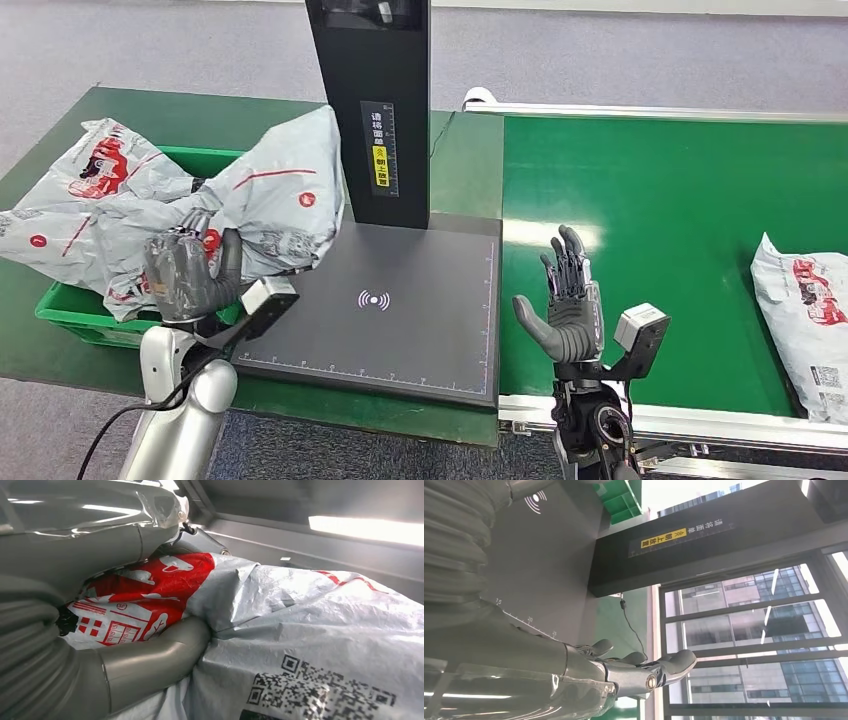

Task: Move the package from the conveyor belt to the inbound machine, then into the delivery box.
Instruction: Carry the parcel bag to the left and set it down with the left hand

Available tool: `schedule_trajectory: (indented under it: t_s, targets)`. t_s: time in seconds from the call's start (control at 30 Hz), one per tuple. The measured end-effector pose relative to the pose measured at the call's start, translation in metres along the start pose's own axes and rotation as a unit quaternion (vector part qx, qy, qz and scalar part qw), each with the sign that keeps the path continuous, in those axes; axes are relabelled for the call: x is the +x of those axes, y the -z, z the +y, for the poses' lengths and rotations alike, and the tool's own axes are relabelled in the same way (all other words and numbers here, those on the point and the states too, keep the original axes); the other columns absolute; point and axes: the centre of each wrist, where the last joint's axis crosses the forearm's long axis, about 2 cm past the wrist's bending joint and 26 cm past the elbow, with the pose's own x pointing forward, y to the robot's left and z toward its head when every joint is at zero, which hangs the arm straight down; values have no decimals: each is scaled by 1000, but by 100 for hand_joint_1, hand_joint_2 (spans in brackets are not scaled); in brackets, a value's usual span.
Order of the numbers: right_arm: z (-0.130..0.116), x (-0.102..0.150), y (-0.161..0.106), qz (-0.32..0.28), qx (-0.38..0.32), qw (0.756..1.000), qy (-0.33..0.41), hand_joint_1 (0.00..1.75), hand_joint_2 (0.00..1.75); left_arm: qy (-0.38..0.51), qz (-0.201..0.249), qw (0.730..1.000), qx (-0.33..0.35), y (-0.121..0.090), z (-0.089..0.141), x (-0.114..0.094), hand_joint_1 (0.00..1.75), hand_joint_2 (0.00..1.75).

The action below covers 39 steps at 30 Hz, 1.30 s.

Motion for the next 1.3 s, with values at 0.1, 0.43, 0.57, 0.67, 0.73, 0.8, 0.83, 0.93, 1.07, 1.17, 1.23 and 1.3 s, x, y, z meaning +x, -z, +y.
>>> schedule_trajectory:
  t_s: [0.1,0.43,0.57,0.67,0.73,0.8,0.83,0.93,1.07,1.17,1.23,1.3]
  targets:
    - [0,-1,-3,4,-3,1000,0,0,175,14,43,999,3,4,2,-23,171,175]
    - [-2,-5,-13,16,-8,1000,-2,0,175,85,194,969,-129,5,-11,-78,144,175]
    - [-2,-7,-17,23,-9,1000,-5,0,175,72,248,951,-168,2,-21,-89,102,175]
    - [-2,-8,-20,27,-9,1000,-7,0,175,60,279,938,-198,3,-27,-95,51,175]
    - [-2,-8,-20,29,-8,1000,-9,0,175,57,295,927,-223,4,-30,-97,63,175]
    - [-2,-8,-20,31,-7,999,-12,0,175,57,309,916,-251,7,-33,-100,49,175]
    - [-1,-8,-20,32,-7,999,-13,0,175,59,316,911,-260,10,-34,-102,31,175]
    - [0,-8,-19,34,-7,999,-13,0,175,68,332,905,-257,13,-36,-110,0,175]
    - [1,-9,-21,41,-9,999,-14,0,175,73,329,912,-234,12,-35,-118,0,175]
    - [0,-9,-23,42,-11,999,-14,0,175,64,313,923,-216,10,-34,-120,0,175]
    - [0,-9,-23,41,-13,999,-13,0,175,55,299,931,-200,7,-33,-119,0,175]
    - [0,-8,-24,40,-15,999,-12,0,175,44,283,942,-176,4,-30,-117,0,175]
